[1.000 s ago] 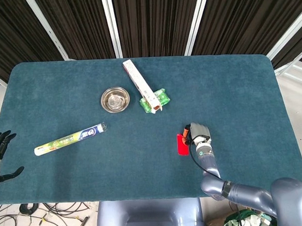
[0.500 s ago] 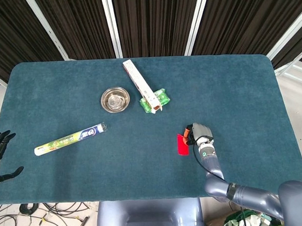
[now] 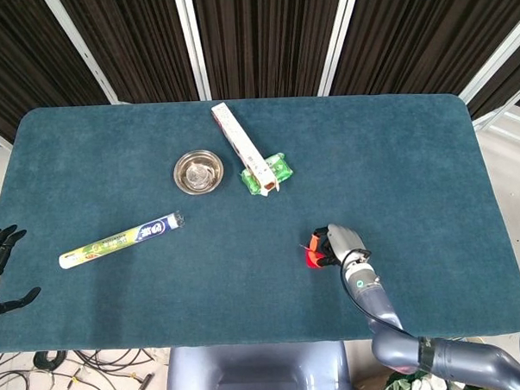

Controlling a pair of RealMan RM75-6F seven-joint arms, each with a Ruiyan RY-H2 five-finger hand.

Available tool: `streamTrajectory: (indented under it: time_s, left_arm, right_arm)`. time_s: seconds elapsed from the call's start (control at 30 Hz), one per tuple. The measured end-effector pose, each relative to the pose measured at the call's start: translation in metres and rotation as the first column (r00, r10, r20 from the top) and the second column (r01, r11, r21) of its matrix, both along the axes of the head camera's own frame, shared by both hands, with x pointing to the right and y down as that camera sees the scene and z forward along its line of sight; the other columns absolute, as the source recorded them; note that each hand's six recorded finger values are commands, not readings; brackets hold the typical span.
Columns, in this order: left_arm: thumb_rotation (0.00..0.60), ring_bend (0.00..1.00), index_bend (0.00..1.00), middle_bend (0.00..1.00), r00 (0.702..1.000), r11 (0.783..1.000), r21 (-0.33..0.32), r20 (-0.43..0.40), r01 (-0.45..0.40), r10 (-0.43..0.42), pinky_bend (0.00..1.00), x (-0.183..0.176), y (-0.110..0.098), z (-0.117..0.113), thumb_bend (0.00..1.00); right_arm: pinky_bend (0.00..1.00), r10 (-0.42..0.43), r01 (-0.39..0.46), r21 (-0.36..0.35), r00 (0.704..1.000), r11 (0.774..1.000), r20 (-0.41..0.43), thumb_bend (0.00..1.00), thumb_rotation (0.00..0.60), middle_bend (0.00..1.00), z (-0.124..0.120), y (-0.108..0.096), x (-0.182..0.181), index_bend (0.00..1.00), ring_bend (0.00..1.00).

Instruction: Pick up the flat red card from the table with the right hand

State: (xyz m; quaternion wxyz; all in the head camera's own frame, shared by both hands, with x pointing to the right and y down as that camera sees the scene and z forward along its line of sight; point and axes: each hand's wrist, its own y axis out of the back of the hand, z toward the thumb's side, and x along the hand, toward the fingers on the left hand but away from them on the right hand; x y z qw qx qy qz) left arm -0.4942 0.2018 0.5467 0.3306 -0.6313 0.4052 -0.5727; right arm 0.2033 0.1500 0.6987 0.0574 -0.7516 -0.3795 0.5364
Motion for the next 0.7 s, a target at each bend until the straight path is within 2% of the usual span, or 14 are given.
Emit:
streamTrajectory:
  time_s: [0.3,0.5,0.7]
  left_arm:
    - [0.6,0.02,0.12,0.05,1.0,1.0,0.001,0.003,-0.002,0.002,0.06,0.001,0.0,0.0,0.18]
    - [0.6,0.02,0.12,0.05,1.0,1.0,0.002,0.002,0.0,0.0,0.06,0.001,0.0,0.0,0.18]
    - [0.6,0.02,0.12,0.05,1.0,1.0,-0.007,0.004,0.001,-0.001,0.06,0.0,0.0,0.001,0.18]
  right_arm:
    - [1.0,0.017,-0.022,0.042,0.995,0.999,0.102,0.5,0.6,1.0,-0.053,0.0,0.012,0.71,1.0]
    - [1.0,0.021,-0.03,0.059,0.987,0.998,0.158,0.5,0.6,1.0,-0.089,-0.028,0.024,0.71,1.0]
    - [1.0,0.027,-0.03,0.008,0.97,1.0,0.24,0.5,0.6,1.0,-0.115,-0.059,0.023,0.71,1.0]
